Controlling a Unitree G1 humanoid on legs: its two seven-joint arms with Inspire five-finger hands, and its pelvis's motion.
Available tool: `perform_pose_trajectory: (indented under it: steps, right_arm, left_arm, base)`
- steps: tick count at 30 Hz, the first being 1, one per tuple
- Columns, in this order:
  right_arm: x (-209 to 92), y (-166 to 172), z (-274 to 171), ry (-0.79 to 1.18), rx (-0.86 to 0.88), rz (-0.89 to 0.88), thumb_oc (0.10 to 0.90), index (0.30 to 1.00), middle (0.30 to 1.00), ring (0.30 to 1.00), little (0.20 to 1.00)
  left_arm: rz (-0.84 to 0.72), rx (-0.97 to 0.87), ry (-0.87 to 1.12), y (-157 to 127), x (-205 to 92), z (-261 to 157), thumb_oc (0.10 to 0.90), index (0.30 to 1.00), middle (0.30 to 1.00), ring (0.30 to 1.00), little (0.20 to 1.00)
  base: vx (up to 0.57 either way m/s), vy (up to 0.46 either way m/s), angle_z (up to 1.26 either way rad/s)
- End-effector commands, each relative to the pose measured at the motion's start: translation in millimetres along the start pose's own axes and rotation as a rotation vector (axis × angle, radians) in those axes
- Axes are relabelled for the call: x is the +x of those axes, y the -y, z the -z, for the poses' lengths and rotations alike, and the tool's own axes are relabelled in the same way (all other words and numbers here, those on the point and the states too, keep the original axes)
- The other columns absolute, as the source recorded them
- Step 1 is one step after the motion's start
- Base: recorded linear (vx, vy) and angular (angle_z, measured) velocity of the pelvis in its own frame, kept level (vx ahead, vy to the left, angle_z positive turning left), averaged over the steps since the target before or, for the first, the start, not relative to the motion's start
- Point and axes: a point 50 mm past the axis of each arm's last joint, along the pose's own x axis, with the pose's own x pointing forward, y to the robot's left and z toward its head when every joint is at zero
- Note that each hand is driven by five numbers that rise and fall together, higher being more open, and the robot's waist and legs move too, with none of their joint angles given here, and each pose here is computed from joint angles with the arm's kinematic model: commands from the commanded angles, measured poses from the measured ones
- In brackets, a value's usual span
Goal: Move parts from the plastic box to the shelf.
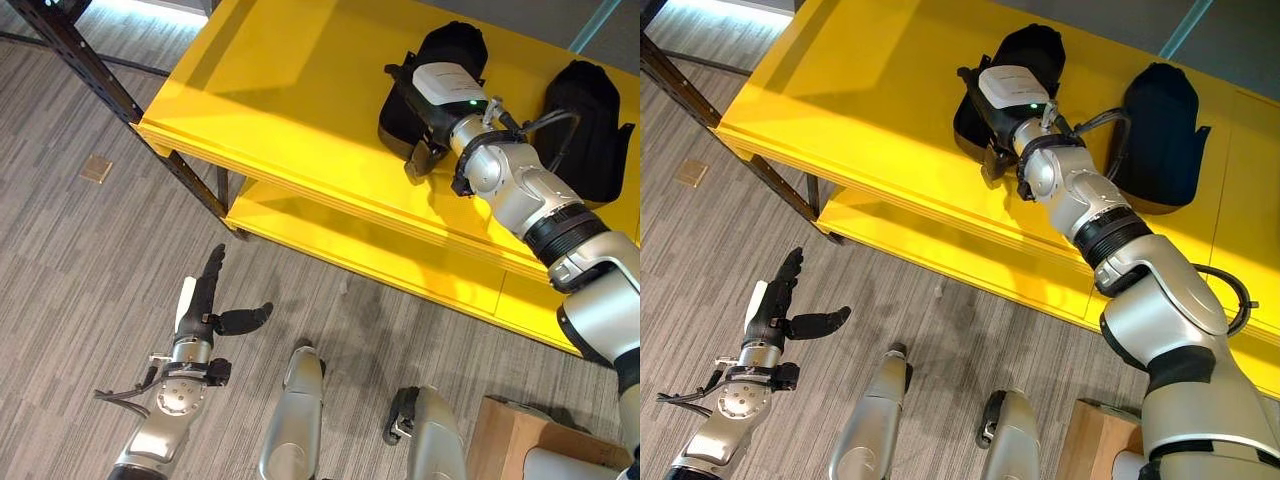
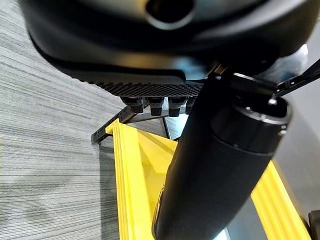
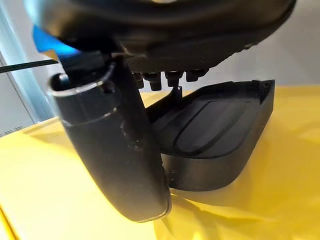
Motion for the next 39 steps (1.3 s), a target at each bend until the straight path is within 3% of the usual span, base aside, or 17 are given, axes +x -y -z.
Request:
perform_pose_trajectory:
  steps: [1, 17, 28, 39]
  right_arm:
    - [6.6, 90.2, 7.6, -0.071, -0.156, 0.285, 0.900, 1.000, 1.000, 1.000, 1.000]
    - [4.3, 93.7, 14.9, -0.097, -0.153, 0.314, 0.900, 1.000, 1.000, 1.000, 1.000]
    - [-10.3, 90.6, -57.3, 0.272, 0.171, 0.339, 0.900, 1.000, 1.000, 1.000, 1.000]
    - [-28.7, 84.4, -95.6, 0.488, 0.405, 0.298, 0.900, 1.000, 1.000, 1.000, 1.000]
  left_arm:
    - [-0.064, -0.002, 0.232, -22.7, 9.4, -41.2, 0.900, 1.000, 1.000, 1.000, 1.000]
    - [-0.063, -0.007, 0.232, -21.1, 10.2, -40.9, 0.900, 1.000, 1.000, 1.000, 1.000]
    - [-0.088, 0.002, 0.195, -24.0, 13.6, -37.5, 0.900, 1.000, 1.000, 1.000, 1.000]
    - [-0.097, -0.014, 0.171, -28.0, 12.1, -35.1, 0.900, 1.000, 1.000, 1.000, 1.000]
  base:
    - [0.00, 0.000, 0.00]
    - [0.00, 0.000, 0.00]
    - [0.00, -0.001, 0.00]
    - [0.00, 0.000, 0.00]
